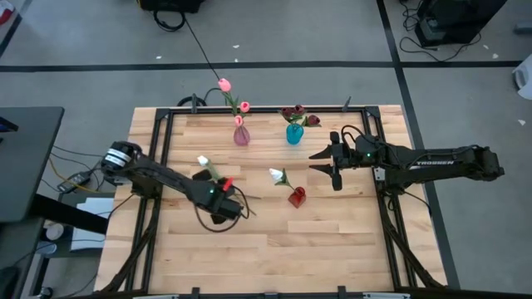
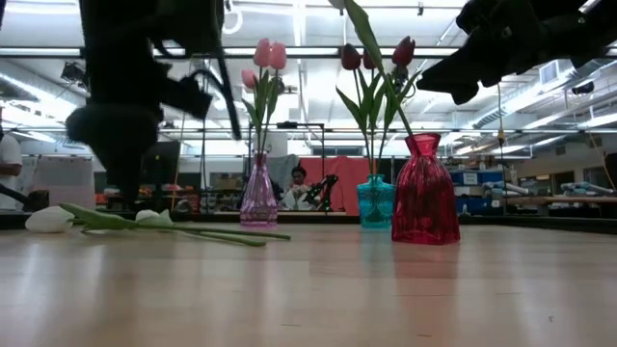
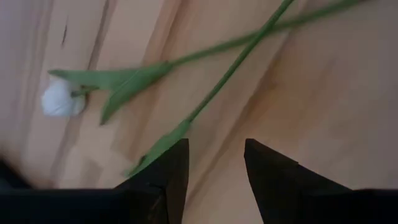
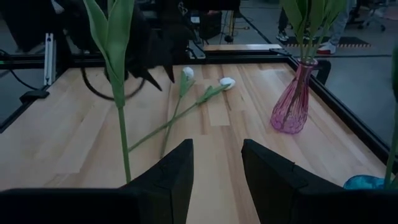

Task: Sort flowers into vase by color
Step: Put the bottom white tulip into the red vase

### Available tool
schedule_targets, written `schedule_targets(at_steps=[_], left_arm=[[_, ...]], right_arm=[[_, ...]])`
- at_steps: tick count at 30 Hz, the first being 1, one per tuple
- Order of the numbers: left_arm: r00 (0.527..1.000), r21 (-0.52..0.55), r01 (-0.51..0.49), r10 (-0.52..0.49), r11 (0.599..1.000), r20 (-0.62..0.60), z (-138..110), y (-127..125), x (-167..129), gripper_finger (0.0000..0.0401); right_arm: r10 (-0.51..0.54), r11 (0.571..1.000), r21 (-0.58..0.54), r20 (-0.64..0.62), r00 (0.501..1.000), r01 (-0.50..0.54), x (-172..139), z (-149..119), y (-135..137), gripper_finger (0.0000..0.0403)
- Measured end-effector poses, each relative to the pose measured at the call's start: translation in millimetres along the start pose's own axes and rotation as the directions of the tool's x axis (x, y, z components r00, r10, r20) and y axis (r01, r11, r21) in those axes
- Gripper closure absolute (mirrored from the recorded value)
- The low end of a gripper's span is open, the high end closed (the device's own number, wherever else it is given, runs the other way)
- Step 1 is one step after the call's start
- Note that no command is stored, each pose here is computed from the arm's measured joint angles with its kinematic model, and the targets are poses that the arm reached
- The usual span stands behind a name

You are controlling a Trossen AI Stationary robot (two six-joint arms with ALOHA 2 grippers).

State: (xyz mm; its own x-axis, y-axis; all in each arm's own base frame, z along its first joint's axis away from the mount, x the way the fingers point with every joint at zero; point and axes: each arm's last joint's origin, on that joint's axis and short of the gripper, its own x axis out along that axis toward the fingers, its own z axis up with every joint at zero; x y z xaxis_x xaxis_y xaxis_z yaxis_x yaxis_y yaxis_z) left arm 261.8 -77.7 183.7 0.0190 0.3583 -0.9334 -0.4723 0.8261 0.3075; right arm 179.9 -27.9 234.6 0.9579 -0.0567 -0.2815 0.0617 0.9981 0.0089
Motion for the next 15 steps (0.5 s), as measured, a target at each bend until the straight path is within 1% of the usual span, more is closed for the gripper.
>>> schedule_targets(at_steps=[2, 7, 11, 15], left_arm=[[0.998, 0.067, -0.038, 0.04, 0.997, -0.038, 0.2, 0.0, 7.3, 0.0247], [0.993, 0.214, -0.065, 0.084, 0.975, -0.082, 4.7, -0.4, 21.0, 0.0261], [0.987, 0.256, -0.073, 0.107, 0.964, -0.122, 3.9, 8.9, 36.3, 0.0271], [0.986, 0.25, -0.034, 0.073, 0.968, -0.149, 4.3, 17.8, 52.7, 0.028]], right_arm=[[0.0, 1.0, -0.003, 0.0, 1.0, 0.0, 0.0, 0.0, 0.0, 0.0253], [0.0, 1.0, -0.004, 0.0, 1.0, 0.0, 0.0, 0.0, 0.0, 0.0253], [0.0, 1.0, -0.004, 0.0, 1.0, 0.0, 0.0, 0.0, 0.0, 0.0253], [0.01, 1.0, -0.003, 0.0, 1.0, -0.01, 0.0, 0.0, 0.3, 0.0253]])
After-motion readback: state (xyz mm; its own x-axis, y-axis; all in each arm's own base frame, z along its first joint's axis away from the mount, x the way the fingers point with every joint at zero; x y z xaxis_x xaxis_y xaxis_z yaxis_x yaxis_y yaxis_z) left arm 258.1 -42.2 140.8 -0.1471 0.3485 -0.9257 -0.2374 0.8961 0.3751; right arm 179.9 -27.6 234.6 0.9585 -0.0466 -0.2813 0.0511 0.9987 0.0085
